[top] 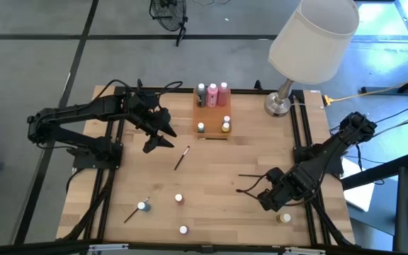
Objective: Pick & Place Paint Supplies
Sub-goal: Put the yellow paint bottle into the orange bin
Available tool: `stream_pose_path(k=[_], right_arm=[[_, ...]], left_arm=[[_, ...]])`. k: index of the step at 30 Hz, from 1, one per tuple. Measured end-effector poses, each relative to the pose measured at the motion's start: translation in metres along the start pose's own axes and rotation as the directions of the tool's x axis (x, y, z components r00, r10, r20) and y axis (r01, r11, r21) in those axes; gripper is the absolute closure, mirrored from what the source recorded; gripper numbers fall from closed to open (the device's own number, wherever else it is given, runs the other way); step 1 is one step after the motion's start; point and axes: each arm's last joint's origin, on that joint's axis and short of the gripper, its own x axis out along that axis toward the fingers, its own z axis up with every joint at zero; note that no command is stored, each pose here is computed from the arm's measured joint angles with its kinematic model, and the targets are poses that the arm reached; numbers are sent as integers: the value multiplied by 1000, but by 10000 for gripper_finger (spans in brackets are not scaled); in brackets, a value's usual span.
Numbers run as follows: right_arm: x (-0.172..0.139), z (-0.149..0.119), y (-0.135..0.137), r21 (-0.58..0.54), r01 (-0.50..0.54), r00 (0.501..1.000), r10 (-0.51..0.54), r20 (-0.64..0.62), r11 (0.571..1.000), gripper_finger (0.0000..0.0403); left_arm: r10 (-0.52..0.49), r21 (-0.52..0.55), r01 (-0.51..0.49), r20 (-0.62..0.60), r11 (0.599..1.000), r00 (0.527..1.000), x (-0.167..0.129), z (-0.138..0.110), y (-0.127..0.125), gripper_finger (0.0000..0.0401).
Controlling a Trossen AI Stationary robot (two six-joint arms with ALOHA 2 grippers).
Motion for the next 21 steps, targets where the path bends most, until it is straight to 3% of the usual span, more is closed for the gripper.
stream_pose_path(k=[11,21], right_arm=[[0,0,5,-20,-49,999,49,-13,999,36],[7,1,8,-37,-5,1000,5,-16,999,36]], left_arm=[[0,-1,0,0,1000,1000,0,0,0,175],[0,0,0,-1,1000,1000,0,0,0,175]])
